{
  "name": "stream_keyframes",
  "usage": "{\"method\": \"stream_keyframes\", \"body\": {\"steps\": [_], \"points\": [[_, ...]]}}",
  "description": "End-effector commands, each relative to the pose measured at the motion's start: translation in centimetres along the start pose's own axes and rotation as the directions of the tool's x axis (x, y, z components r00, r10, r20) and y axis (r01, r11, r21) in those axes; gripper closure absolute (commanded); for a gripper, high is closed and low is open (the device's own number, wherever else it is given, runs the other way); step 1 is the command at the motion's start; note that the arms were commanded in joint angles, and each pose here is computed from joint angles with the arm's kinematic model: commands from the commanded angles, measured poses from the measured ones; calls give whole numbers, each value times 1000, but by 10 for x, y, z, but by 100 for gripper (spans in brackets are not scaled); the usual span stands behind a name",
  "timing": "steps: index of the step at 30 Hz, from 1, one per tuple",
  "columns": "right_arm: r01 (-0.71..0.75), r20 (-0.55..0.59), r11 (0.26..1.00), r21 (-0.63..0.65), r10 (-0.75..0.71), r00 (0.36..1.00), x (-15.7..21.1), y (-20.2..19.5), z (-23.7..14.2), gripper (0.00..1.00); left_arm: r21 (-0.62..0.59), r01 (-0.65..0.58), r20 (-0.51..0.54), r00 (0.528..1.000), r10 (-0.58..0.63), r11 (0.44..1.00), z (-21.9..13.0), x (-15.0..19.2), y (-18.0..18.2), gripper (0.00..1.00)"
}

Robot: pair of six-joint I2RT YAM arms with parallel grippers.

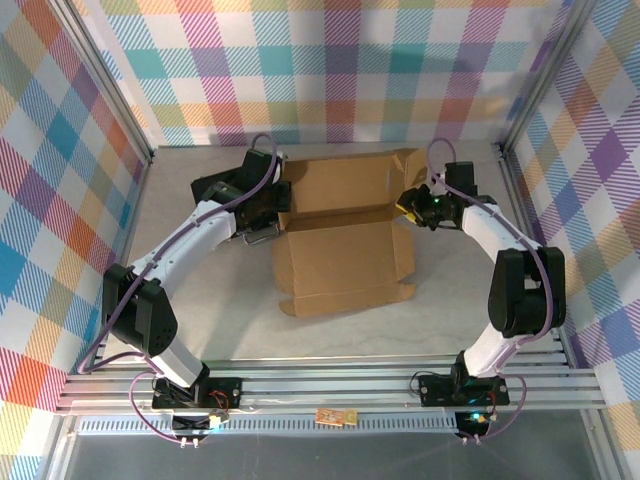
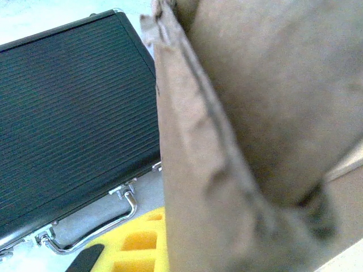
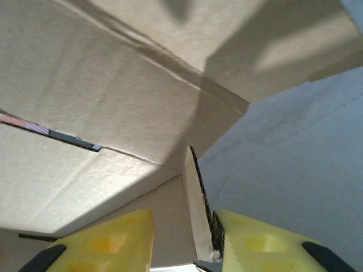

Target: Fold the paper box

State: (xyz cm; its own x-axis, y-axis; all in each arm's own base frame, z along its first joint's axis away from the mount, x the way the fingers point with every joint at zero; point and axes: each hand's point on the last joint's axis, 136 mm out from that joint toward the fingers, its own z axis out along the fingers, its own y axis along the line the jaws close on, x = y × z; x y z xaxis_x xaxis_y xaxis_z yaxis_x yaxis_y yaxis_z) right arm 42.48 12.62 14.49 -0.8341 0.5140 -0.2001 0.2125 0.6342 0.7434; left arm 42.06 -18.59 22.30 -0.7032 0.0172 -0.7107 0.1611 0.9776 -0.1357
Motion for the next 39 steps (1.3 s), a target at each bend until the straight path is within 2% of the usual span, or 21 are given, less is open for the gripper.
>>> {"method": "stream_keyframes", "body": {"steps": [1, 3, 9, 15, 17, 20, 23, 25, 27, 31, 34, 39], "points": [[108, 28, 993, -53, -107, 994, -5, 28, -7, 73, 16, 23, 19, 1000, -23, 1000, -10, -11, -1, 100], [152, 9, 987, -49, -152, 988, -3, 38, -5, 77, 11, 22, 17, 1000, -22, 1000, -10, -10, 0, 100], [258, -73, 966, 37, -255, 964, 19, 41, 10, 77, 12, 27, 25, 999, -27, 1000, -12, -13, 0, 100], [279, -142, 957, 74, -267, 953, 39, 33, 24, 76, 9, 33, 28, 999, -33, 999, -12, -12, 1, 100], [284, -128, 957, 58, -275, 953, 40, 36, 21, 75, 11, 35, 28, 999, -36, 999, -12, -11, 1, 100], [325, -39, 946, 3, -325, 945, 33, 60, 0, 71, 11, 36, 28, 999, -36, 999, -13, -11, 1, 100], [345, 57, 938, 24, -346, 937, 21, 72, -27, 67, 10, 37, 27, 999, -37, 999, -13, -11, 1, 100], [279, 103, 959, 58, -284, 953, 11, 57, -40, 64, 13, 42, 29, 999, -43, 999, -13, -11, 1, 100], [177, 131, 980, 87, -188, 974, 4, 31, -48, 65, 15, 48, 35, 998, -48, 999, -15, -12, 1, 100], [6, 159, 985, 175, -34, 987, 1, -23, -55, 80, 18, 49, 37, 998, -50, 999, -16, -12, 0, 100], [-72, 128, 973, 219, 44, 991, 5, -47, -45, 85, 20, 51, 37, 998, -52, 998, -17, -12, 1, 100], [-124, 69, 973, 197, 112, 991, 0, -52, -15, 87, 24, 54, 38, 998, -55, 998, -18, -13, 0, 100]]}}
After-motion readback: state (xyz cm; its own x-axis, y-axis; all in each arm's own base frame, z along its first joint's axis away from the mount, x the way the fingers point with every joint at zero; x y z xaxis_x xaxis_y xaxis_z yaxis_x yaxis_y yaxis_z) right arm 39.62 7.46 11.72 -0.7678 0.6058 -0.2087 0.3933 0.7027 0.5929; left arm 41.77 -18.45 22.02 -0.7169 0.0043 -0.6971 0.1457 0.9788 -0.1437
